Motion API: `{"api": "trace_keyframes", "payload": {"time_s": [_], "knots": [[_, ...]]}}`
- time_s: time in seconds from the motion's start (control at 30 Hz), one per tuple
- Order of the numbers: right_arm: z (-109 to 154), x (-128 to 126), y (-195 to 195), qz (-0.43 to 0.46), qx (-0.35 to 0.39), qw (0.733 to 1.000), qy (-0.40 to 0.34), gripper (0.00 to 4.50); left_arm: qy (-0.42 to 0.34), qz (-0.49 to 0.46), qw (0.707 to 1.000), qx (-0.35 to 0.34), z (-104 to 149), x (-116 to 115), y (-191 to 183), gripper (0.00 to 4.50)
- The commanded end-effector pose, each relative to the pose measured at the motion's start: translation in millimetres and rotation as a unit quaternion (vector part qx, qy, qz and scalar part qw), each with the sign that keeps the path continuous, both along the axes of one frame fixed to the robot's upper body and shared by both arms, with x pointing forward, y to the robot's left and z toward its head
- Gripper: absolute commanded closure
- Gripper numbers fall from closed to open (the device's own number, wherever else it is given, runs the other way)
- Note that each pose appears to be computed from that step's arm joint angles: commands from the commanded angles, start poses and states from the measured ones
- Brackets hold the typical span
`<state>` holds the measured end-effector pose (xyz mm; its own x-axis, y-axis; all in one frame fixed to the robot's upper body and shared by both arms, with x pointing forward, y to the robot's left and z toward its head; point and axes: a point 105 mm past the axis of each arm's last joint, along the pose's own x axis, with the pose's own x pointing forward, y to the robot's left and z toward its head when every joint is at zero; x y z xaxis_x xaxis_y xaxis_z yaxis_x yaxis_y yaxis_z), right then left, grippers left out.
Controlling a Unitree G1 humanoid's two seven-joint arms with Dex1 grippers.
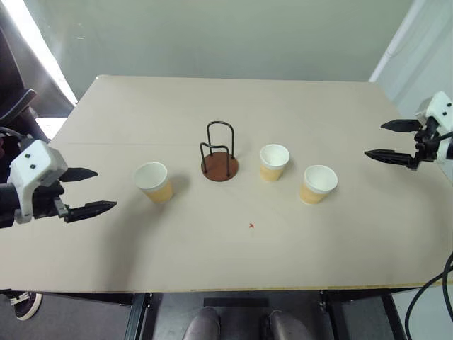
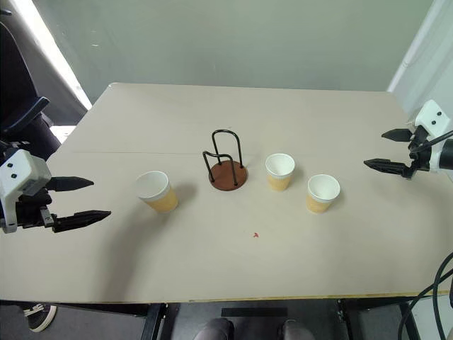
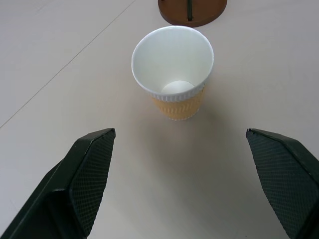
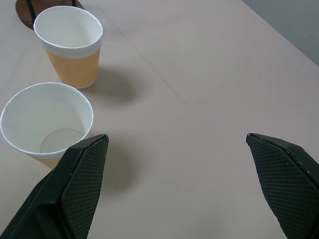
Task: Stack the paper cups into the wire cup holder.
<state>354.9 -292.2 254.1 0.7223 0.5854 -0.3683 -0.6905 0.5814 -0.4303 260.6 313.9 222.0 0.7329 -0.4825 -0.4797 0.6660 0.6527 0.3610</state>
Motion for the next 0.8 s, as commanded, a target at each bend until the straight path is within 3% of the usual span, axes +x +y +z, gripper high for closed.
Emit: {"api": "trace_keyframes", "payload": {"time_s": [0.03,0.33,0.5,0.8], "knots": [[19.9,-4.4,-2.1,0.003,-0.002,1.000,-0.031,0.00,-0.021,-0.009,1.000,0.007,12.7,-0.4,-3.0,0.01],[31.9,-14.0,13.7,0.051,0.004,0.998,-0.039,0.00,-0.027,-0.019,0.999,0.004,16.1,0.6,-7.4,0.01],[51.3,-25.8,60.3,0.144,0.026,0.987,-0.063,0.00,-0.043,-0.052,0.998,0.009,26.1,3.0,-24.8,0.01],[35.9,-12.1,153.6,0.232,0.060,0.969,-0.062,0.00,-0.056,-0.077,0.995,0.009,29.6,13.2,-41.5,0.01]]}}
